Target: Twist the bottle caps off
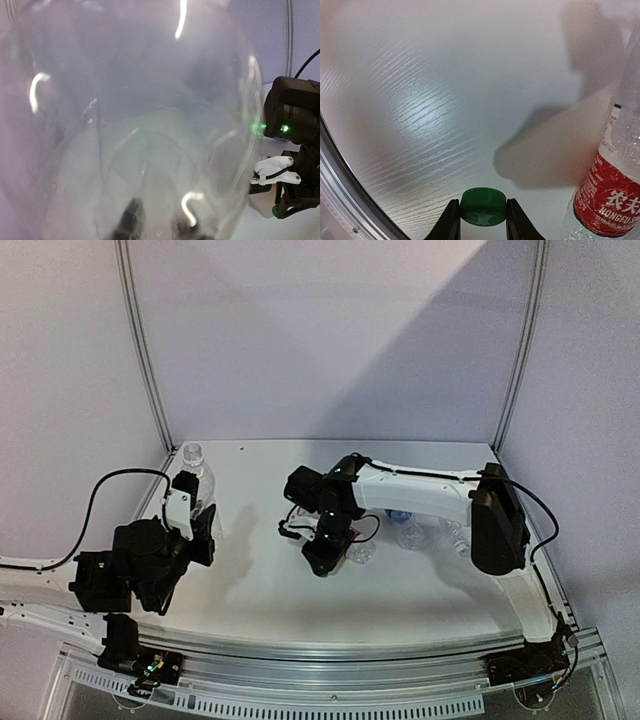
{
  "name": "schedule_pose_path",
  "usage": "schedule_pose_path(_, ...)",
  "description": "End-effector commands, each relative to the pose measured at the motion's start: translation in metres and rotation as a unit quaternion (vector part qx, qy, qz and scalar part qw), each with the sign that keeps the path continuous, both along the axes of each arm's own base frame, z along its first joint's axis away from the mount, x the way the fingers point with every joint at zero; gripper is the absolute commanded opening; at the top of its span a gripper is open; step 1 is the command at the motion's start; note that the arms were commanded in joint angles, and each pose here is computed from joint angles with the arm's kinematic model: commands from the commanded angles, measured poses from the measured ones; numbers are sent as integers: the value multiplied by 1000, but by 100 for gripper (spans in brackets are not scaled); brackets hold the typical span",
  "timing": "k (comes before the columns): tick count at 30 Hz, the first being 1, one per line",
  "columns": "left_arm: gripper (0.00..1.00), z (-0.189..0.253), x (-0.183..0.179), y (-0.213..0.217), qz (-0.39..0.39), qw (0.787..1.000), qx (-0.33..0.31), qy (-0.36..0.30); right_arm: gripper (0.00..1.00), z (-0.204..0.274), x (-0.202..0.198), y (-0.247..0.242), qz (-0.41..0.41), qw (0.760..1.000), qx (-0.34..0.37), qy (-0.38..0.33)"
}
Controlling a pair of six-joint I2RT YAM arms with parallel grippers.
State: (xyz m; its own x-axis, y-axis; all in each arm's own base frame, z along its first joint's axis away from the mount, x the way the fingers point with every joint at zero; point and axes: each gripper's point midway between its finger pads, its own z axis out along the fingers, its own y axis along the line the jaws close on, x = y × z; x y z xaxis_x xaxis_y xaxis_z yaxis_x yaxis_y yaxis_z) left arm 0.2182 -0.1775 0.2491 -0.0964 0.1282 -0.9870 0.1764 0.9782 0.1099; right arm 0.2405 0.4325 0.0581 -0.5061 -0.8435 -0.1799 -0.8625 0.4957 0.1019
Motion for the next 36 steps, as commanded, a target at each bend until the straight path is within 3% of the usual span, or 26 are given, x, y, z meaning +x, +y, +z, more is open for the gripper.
schedule_pose_path(1,11,-2,3,3,13,1000,-3,0,8,-4,-15,-3,-17,999,-12,37)
schedule_pose_path(14,11,-6,4,-1,9,1000,5,3,22,-32,-49,-13,-10,997,-62,36)
schedule_pose_path(25,12,-8,4,-5,5,1000,12,7,33,-35,-50,-13,-12,998,-57,30)
schedule_pose_path(26,13,-8,4,-5,4,1000,12,7,36,-35,-50,-11,-11,998,-54,29)
schedule_pose_path(28,14,-9,4,-6,5,1000,13,7,50,-32,-49,-10,-11,998,-48,26)
schedule_pose_path(36,16,-15,6,-15,-5,1000,26,13,58,24,-42,-7,-3,1000,2,-17)
